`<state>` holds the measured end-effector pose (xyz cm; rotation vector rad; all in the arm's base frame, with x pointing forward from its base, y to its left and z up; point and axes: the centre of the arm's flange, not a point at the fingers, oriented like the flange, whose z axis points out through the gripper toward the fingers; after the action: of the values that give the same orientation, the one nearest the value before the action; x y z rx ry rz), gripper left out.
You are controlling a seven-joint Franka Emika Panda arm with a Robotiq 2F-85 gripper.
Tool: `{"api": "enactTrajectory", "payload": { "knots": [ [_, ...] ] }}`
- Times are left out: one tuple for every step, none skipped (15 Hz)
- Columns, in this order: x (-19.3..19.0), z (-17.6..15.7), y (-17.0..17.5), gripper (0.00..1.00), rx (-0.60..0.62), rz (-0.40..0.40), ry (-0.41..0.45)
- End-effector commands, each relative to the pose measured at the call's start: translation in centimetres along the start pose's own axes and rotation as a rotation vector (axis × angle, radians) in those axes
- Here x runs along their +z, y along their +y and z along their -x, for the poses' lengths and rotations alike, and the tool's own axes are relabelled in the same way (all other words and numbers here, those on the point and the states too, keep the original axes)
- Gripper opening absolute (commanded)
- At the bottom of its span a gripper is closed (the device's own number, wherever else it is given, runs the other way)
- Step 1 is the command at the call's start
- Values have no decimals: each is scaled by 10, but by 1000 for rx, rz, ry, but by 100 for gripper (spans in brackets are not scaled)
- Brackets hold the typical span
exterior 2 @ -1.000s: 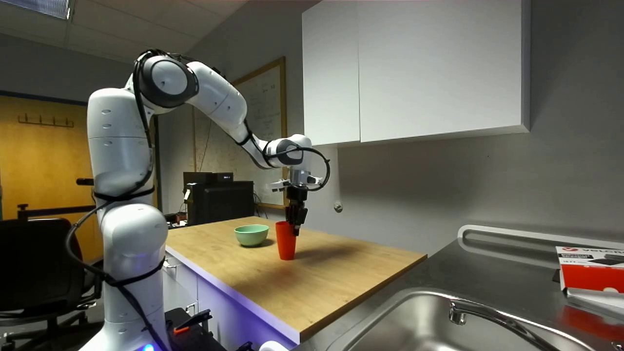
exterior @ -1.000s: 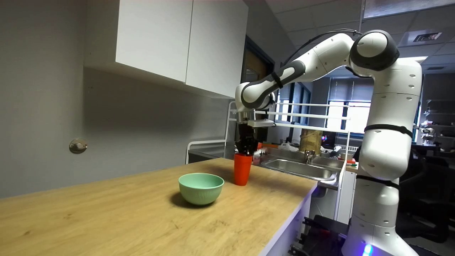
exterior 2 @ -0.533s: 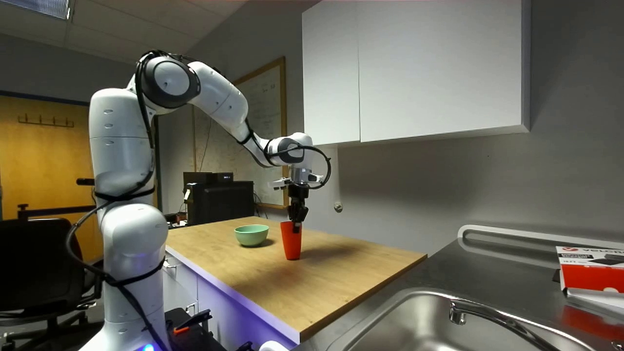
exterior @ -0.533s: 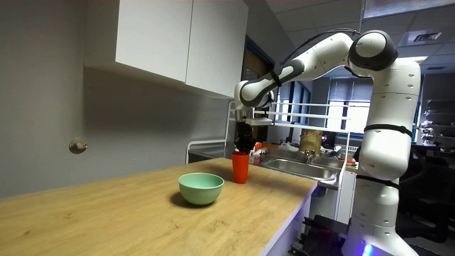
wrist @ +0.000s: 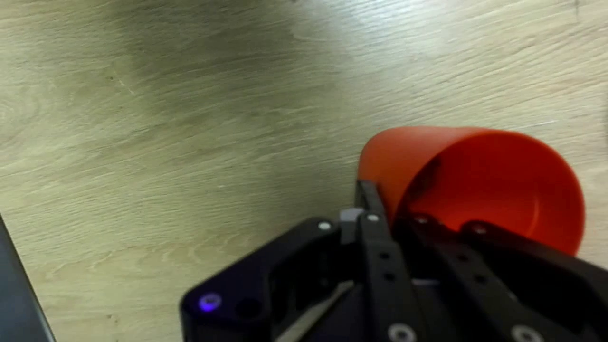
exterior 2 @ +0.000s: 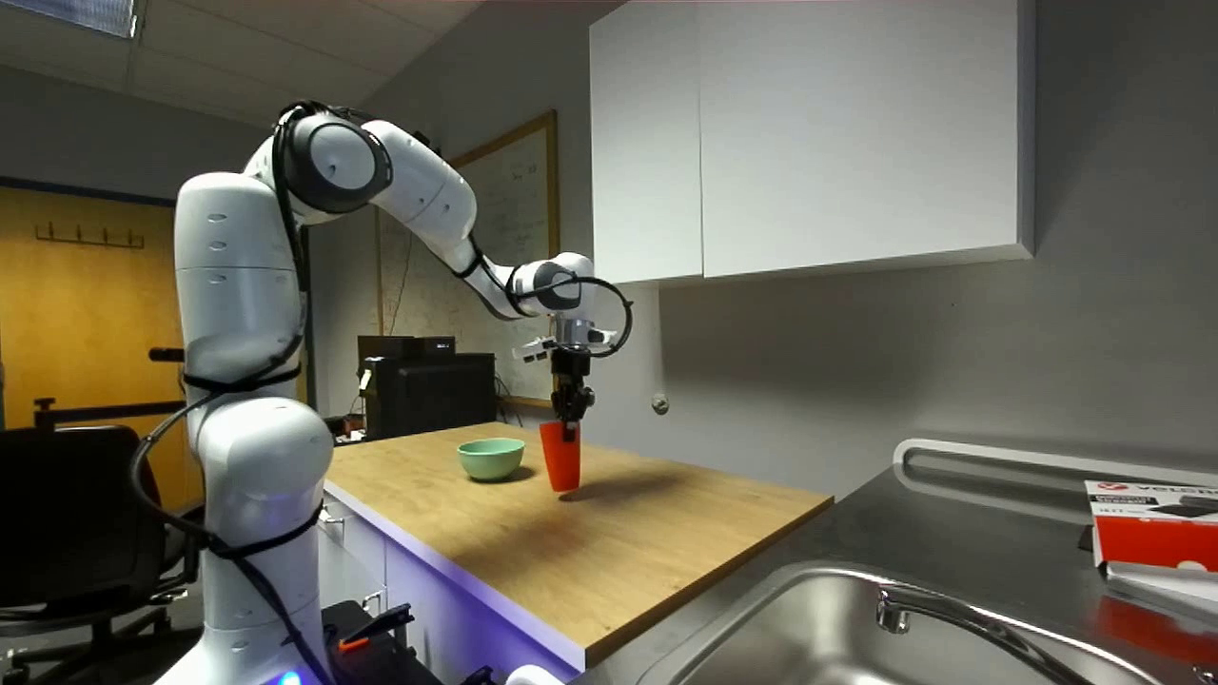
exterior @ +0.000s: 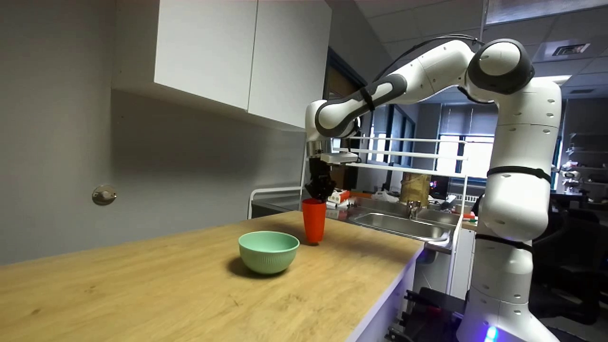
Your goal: Pour the contents of the cup into the bowl
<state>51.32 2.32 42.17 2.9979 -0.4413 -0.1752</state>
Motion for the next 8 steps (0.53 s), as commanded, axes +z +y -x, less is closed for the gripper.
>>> {"api": "enactTrajectory", "payload": {
  "knots": [
    [-37,6,-47,1,-18,88,29],
    [-44,9,-62,1,-27,113,38],
    [-52,15,-76,1,-40,136,48],
    [-58,17,-92,1,-51,163,57],
    [-64,24,-105,1,-66,186,65],
    [-70,28,-122,1,-80,215,74],
    [-74,32,-137,1,-94,239,80],
    [-75,34,-153,1,-106,269,85]
  ]
}}
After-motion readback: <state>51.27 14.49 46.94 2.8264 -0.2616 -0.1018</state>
